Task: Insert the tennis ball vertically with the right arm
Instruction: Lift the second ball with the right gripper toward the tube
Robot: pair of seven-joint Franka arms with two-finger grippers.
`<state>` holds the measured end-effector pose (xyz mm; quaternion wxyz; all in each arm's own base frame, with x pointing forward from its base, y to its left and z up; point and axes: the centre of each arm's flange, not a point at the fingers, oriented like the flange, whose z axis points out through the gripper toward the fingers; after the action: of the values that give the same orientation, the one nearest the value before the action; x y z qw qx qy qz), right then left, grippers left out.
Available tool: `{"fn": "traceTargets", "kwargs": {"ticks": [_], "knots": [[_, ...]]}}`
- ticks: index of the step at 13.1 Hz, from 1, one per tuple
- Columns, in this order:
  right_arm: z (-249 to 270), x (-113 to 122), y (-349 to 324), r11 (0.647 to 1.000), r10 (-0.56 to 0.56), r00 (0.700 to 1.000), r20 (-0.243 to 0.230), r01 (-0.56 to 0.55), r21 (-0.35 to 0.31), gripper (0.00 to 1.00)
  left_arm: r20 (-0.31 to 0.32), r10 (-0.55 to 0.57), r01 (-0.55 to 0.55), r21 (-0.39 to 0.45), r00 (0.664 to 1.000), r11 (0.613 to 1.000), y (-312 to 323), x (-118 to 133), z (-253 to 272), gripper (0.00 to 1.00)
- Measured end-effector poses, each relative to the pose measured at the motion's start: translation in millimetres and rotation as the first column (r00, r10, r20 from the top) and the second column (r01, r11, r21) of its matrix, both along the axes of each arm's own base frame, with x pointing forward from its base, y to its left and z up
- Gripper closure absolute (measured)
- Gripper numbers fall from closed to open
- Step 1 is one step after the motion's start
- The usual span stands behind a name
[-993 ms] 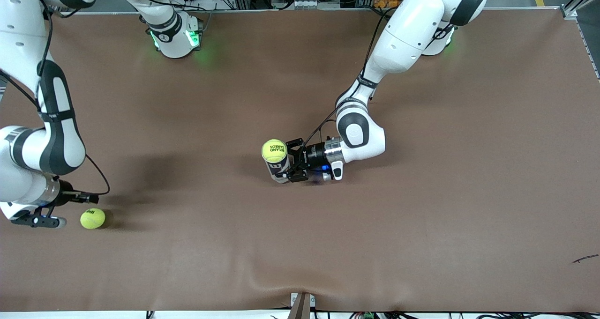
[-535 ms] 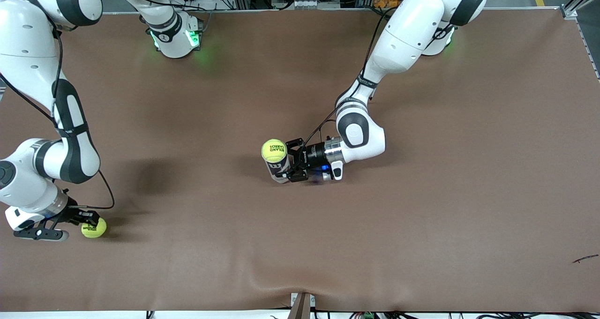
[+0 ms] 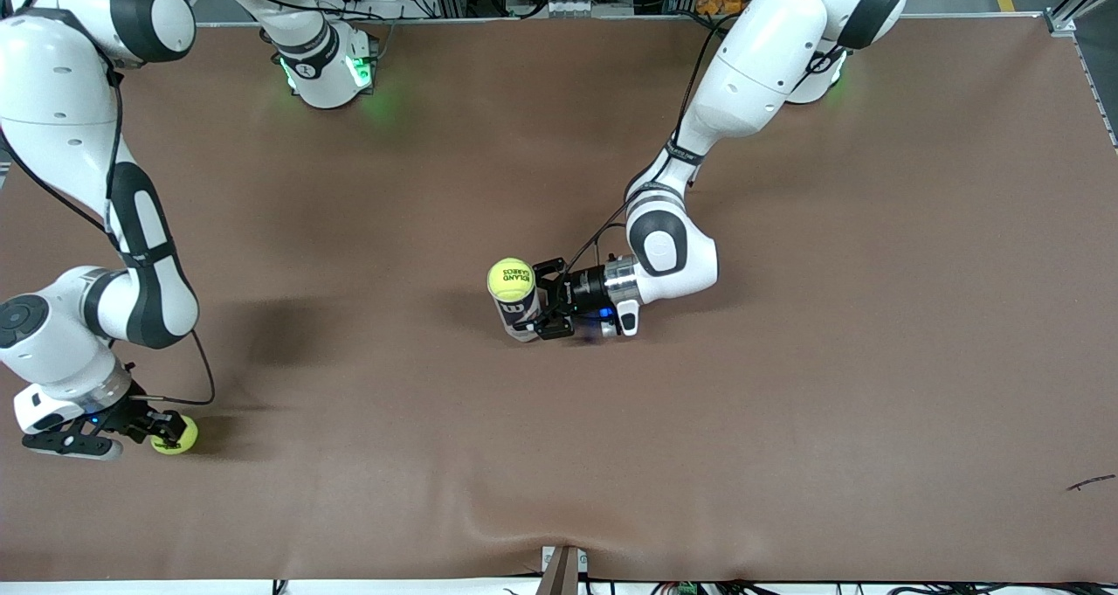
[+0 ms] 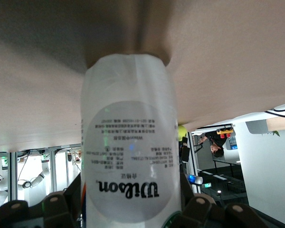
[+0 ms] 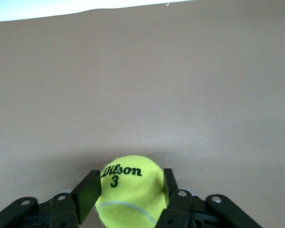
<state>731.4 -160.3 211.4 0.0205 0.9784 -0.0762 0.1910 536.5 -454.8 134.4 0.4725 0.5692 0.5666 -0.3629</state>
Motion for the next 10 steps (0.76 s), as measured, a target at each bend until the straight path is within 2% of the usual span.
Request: {"fn": "traceTargets", "kwargs": {"ticks": [3, 10], "knots": [[-2.4, 0.2, -4.1, 0.999, -0.035, 0.999, 0.012, 0.034, 0.029, 0.37, 0.0, -0.001, 0.001, 0.003, 1.0, 1.0, 0.5, -0.6, -3.0, 0.21], [-5.4, -1.7, -7.7, 0.997, -0.061, 0.998, 0.013, 0.06, 0.051, 0.37, -0.001, -0.001, 0.001, 0.004, 1.0, 1.0, 0.7, -0.9, -4.3, 0.21]]}}
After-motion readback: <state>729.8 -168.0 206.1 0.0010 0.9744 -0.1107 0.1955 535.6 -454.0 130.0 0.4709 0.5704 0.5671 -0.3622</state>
